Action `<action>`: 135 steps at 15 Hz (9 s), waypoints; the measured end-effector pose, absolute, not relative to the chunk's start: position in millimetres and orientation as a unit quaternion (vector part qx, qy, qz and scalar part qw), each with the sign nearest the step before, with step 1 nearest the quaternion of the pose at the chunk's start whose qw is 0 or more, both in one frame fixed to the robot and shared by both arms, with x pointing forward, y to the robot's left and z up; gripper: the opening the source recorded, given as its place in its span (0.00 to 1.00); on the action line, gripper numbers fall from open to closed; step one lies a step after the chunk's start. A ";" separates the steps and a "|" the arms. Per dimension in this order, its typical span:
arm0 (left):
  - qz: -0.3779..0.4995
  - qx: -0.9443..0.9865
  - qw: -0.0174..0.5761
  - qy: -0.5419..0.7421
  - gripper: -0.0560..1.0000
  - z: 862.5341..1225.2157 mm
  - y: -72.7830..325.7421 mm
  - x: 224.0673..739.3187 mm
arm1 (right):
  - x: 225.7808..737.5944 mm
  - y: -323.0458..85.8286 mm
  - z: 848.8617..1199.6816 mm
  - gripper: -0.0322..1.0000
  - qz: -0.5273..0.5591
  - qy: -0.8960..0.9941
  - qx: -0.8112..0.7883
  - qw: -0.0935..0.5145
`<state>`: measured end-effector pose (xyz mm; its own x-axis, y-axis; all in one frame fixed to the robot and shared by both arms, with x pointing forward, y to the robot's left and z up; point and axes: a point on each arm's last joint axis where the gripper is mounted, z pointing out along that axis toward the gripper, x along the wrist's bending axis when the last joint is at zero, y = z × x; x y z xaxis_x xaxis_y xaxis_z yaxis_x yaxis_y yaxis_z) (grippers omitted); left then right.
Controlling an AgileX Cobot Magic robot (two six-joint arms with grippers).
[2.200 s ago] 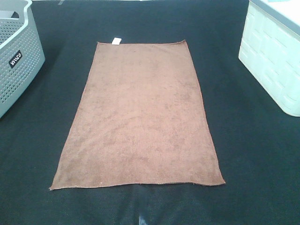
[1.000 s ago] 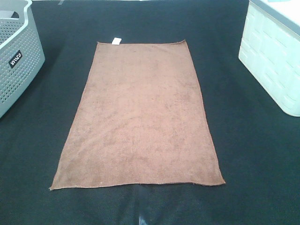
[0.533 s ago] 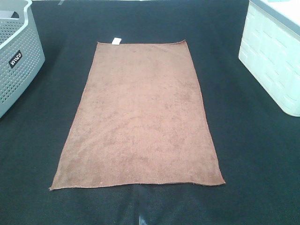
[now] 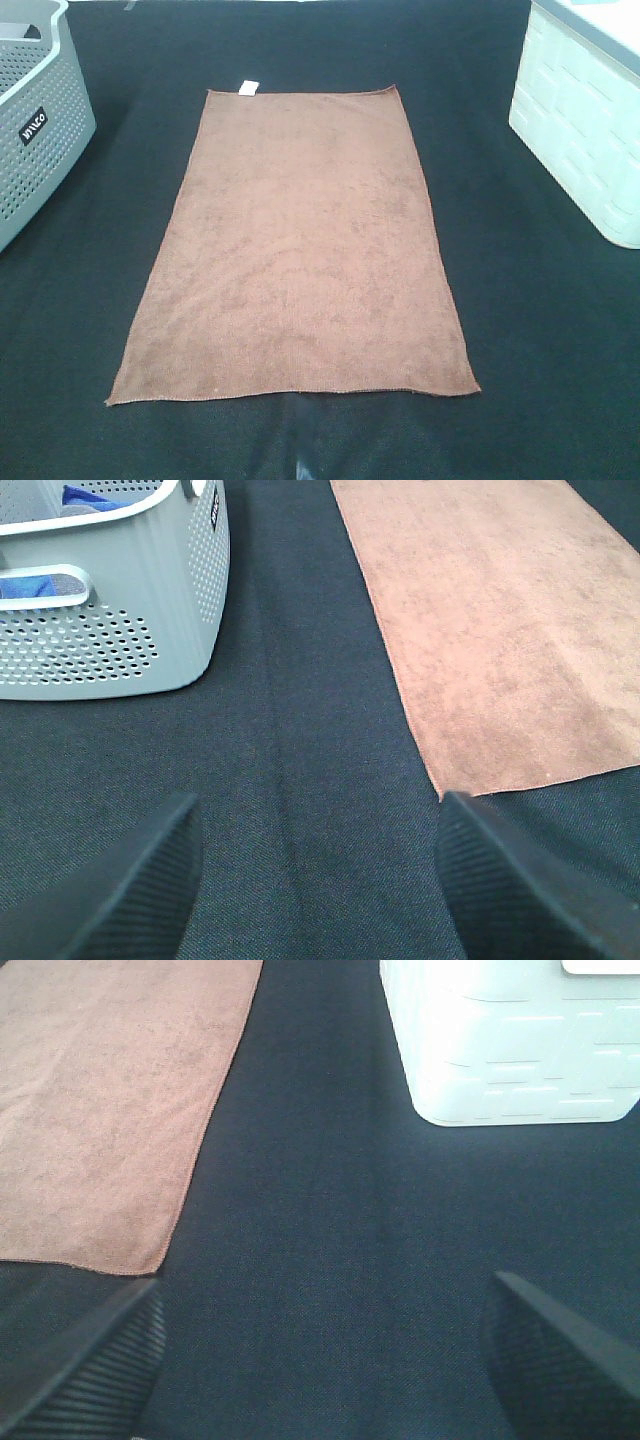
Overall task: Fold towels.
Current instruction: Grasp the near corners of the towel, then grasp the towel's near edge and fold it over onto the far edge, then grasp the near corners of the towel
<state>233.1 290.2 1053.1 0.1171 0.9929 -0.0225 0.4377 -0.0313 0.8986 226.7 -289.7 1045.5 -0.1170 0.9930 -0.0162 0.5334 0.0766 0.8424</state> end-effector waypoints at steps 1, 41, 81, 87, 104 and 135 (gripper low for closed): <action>0.345 0.630 0.402 0.568 0.66 1053.1 290.2 233.1 | 226.7 -289.7 1045.5 0.81 0.354 0.658 0.580 0.324; -0.094 0.558 0.266 0.780 0.66 905.3 262.0 461.1 | 451.8 -251.4 926.4 0.77 0.264 0.636 0.710 -0.147; -0.131 0.670 0.260 0.683 0.05 900.7 221.9 457.3 | 454.1 -217.8 895.4 0.03 0.223 0.673 0.674 -0.209; -0.136 0.671 0.260 0.681 0.05 905.3 225.2 429.8 | 418.4 -222.5 895.3 0.03 0.209 0.670 0.678 -0.220; 0.060 0.634 0.407 0.655 0.05 964.6 204.6 662.5 | 668.4 -195.0 967.7 0.03 0.310 0.721 0.614 -0.080; 0.138 0.633 0.447 0.617 0.77 906.3 203.0 794.1 | 796.7 -193.7 931.7 0.80 0.333 0.763 0.546 0.097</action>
<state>794.1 203.0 906.3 0.2004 0.9048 -0.3757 0.6576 0.1600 0.7362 796.7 -193.7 931.7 -0.3853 0.8973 0.2156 0.7676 0.1820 0.6145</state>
